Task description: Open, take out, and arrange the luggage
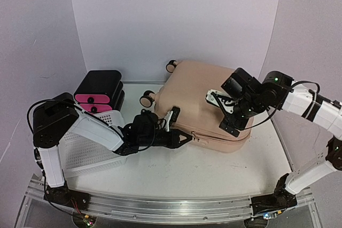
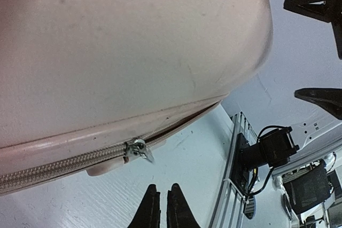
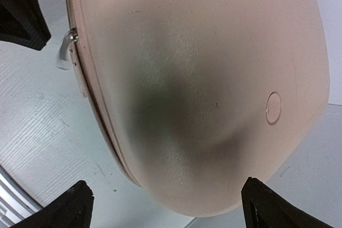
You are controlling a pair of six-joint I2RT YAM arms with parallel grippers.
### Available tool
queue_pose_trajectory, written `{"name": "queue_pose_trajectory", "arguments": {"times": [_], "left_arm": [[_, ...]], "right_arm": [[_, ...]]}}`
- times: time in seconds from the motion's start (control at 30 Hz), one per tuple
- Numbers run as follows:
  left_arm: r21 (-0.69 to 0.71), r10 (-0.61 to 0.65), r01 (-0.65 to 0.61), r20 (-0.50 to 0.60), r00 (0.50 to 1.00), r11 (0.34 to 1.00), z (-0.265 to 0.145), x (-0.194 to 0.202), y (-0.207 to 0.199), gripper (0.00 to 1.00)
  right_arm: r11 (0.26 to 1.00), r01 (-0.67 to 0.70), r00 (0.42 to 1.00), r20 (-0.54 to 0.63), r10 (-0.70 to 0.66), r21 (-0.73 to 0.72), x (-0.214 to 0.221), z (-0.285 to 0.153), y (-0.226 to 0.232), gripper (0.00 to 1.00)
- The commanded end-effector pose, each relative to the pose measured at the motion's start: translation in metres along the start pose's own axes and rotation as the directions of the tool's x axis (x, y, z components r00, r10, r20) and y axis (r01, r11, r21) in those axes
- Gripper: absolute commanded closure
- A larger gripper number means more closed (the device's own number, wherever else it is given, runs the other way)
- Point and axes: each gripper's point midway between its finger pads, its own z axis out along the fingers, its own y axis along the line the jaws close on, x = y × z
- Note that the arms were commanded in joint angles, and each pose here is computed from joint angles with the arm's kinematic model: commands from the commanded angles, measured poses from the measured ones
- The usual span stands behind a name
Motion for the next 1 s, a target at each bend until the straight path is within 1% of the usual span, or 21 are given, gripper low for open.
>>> {"name": "queue_pose_trajectory", "arguments": {"times": [0.0,0.1,0.17,0.27,0.3,0.37,0.5,0.57,0.6,0.7,0.8,0.87,0.97], "left_arm": [[0.055,-0.106,0.104,0.039,0.994,0.993,-0.010,-0.020,-0.003,0.98],[0.035,-0.131,0.129,0.049,0.990,0.991,-0.014,-0.020,0.004,0.99],[0.024,-0.116,0.115,0.057,0.992,0.993,-0.016,-0.021,0.006,0.96],[-0.023,-0.107,0.110,0.081,0.991,0.994,-0.021,-0.018,0.015,0.83],[-0.040,-0.093,0.097,0.089,0.992,0.994,-0.022,-0.016,0.017,0.78],[-0.075,-0.029,0.036,0.097,0.995,0.997,-0.023,-0.014,0.014,0.66],[-0.144,0.087,-0.079,0.053,0.995,0.986,-0.017,-0.010,0.010,0.47],[-0.162,0.097,-0.091,0.030,0.995,0.983,-0.013,-0.007,0.015,0.35],[-0.163,0.103,-0.098,0.022,0.994,0.982,-0.010,-0.006,0.015,0.33],[-0.158,0.111,-0.106,0.023,0.994,0.982,-0.002,-0.009,0.015,0.30],[-0.155,0.138,-0.130,0.038,0.990,0.979,0.006,-0.014,0.009,0.34],[-0.160,0.158,-0.149,0.049,0.986,0.976,0.011,-0.017,0.003,0.35],[-0.203,0.151,-0.133,0.076,0.986,0.970,0.015,-0.023,0.008,0.37]], "right_arm": [[0.990,0.073,0.996,0.045,-0.079,0.122,-0.028,-0.002,-0.023,0.02],[0.980,0.071,0.997,-0.008,-0.071,0.186,-0.025,0.009,-0.031,0.02],[0.982,0.059,0.998,-0.017,-0.056,0.179,-0.021,0.013,-0.028,0.02],[0.993,0.018,1.000,0.014,-0.019,0.115,-0.019,0.012,-0.016,0.02],[0.995,0.005,1.000,0.023,-0.007,0.102,-0.019,0.011,-0.014,0.02],[0.996,-0.022,0.999,0.036,0.019,0.088,-0.018,0.009,-0.012,0.02],[0.996,-0.044,0.998,0.049,0.040,0.080,-0.017,0.008,-0.011,0.02],[0.996,-0.050,0.998,0.051,0.046,0.079,-0.017,0.008,-0.011,0.02],[0.996,-0.054,0.997,0.054,0.050,0.077,-0.017,0.007,-0.011,0.02],[0.996,-0.060,0.997,0.058,0.056,0.071,-0.017,0.006,-0.010,0.02],[0.995,-0.067,0.996,0.060,0.063,0.068,-0.017,0.006,-0.010,0.02],[0.995,-0.071,0.996,0.061,0.066,0.068,-0.017,0.006,-0.010,0.02],[0.995,-0.075,0.995,0.066,0.071,0.068,-0.018,0.004,-0.011,0.02]]}}
